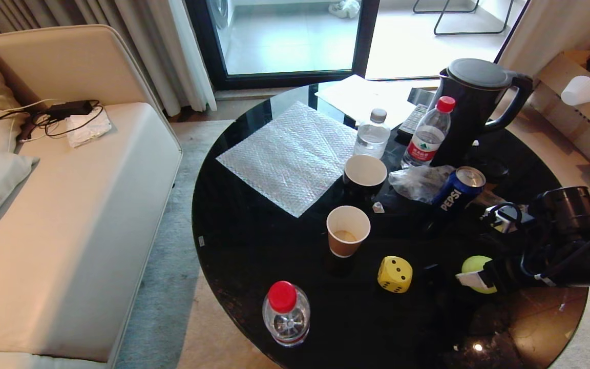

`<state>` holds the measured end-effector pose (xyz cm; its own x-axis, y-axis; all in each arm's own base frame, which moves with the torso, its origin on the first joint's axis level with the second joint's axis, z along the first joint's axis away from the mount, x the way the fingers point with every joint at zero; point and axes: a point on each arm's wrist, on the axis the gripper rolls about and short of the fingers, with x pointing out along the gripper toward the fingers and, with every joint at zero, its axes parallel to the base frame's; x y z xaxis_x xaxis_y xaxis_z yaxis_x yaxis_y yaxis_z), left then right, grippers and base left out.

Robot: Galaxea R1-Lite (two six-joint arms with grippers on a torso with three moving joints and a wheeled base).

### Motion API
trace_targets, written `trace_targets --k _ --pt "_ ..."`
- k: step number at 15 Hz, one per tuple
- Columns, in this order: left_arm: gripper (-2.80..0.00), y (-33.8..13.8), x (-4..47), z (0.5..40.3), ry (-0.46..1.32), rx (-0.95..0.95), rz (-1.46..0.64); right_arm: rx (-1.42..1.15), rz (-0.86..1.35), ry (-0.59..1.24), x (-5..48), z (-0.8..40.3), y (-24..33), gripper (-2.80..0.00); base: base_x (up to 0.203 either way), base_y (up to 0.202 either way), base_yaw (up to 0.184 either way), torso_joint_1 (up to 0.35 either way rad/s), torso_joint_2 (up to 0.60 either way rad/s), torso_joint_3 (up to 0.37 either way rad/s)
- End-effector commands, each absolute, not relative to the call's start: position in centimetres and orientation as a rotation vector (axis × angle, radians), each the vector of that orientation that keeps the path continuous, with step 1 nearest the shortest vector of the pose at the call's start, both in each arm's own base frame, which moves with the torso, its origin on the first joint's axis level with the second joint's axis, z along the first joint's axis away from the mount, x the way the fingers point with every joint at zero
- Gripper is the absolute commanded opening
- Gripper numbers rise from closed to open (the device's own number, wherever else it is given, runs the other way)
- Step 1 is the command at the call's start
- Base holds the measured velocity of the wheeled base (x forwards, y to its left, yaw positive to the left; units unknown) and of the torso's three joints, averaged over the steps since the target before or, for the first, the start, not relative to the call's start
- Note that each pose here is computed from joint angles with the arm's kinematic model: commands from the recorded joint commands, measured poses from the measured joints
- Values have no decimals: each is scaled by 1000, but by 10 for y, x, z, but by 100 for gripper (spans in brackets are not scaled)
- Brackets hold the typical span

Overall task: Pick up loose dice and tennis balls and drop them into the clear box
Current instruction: Pick up the ball on the table, then put the ball in the box

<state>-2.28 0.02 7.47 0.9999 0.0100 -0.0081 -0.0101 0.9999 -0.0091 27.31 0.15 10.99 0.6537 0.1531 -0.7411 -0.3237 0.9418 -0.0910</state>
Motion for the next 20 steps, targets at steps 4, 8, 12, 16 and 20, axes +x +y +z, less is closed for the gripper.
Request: trace_targets --k 4,8,12,16,20 --pt "-280 0 -23 74 10 -9 11 -226 280 820 277 107 2 -280 0 0 0 0 0 0" --pt "-280 0 -23 74 11 -9 11 -249 289 824 277 106 2 -280 0 0 0 0 0 0" --pt "-280 0 -23 75 9 -9 11 -253 280 796 272 114 2 -280 0 0 0 0 0 0" --pt "-280 0 -23 74 11 -9 11 -255 271 766 263 126 1 -280 0 0 0 0 0 0" --pt "-280 0 -23 74 11 -9 11 -259 249 716 246 141 1 -280 0 0 0 0 0 0"
